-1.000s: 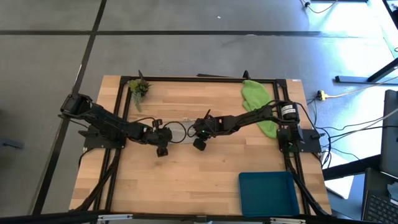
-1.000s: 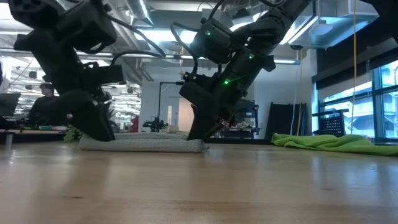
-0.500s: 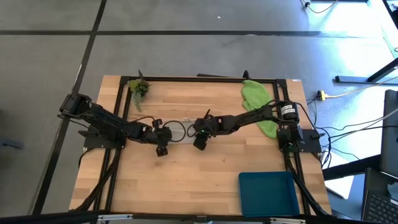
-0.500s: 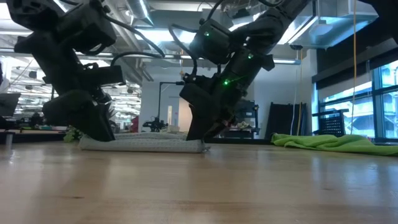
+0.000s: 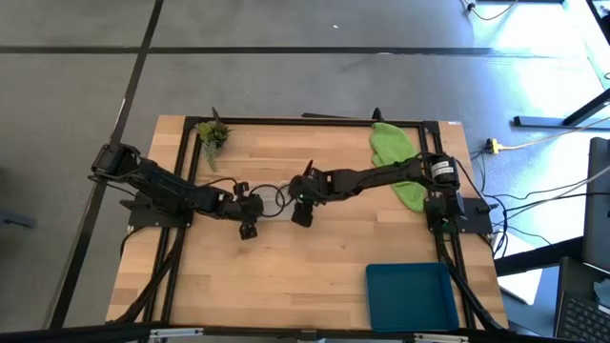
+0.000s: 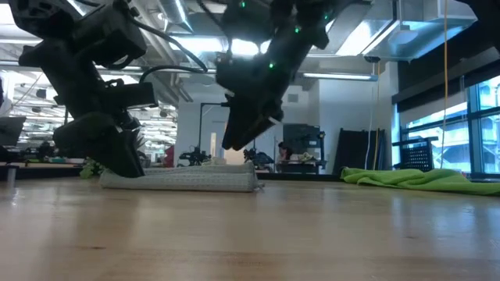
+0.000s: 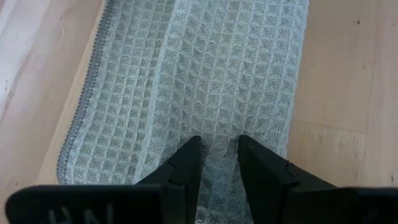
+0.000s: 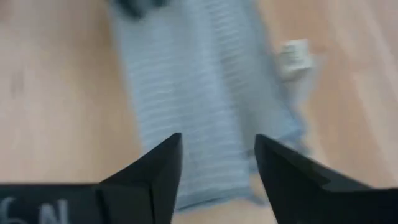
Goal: Roll microfiber towels into tight, uniform cylinder then place into a basket
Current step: Roll the gray towel
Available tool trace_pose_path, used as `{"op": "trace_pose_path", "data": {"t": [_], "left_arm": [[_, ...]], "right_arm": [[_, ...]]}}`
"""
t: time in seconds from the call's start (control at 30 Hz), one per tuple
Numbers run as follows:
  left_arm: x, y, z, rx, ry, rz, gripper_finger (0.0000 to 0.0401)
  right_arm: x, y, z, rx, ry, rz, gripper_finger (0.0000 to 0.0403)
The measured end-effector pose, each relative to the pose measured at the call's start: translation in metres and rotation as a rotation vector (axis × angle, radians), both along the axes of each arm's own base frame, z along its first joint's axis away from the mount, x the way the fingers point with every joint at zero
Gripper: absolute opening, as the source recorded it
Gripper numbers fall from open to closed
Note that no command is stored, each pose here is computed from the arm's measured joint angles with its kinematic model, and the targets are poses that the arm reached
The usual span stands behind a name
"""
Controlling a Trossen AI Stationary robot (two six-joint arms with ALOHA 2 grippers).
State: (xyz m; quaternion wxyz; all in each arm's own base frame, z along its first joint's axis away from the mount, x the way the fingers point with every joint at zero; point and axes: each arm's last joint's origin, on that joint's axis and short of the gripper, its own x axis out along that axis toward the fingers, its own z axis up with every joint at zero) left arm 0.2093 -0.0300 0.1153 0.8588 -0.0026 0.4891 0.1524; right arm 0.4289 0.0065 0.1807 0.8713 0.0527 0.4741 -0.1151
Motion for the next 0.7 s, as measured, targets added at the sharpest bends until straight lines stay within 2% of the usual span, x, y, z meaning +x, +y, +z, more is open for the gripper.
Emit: {"op": "trace_pose_path", "data": {"t": [0.2, 0.37, 0.7], "left_arm": [[0.000, 0.000, 0.000, -0.003, 0.000, 0.001, 0.0097], [0.000, 0.000, 0.000, -0.003, 0.001, 0.000, 0.0097], [0.000, 0.000, 0.000, -0.004, 0.001, -0.001, 0.0097]], "right_arm": [[-0.001, 0.040, -0.003, -0.105, -0.003, 0.238, 0.0201], [-0.005, 0.052, -0.025, -0.250, -0.077, 0.336, 0.0201], [-0.022, 0.023, -0.061, -0.261, -0.090, 0.283, 0.0201]]}}
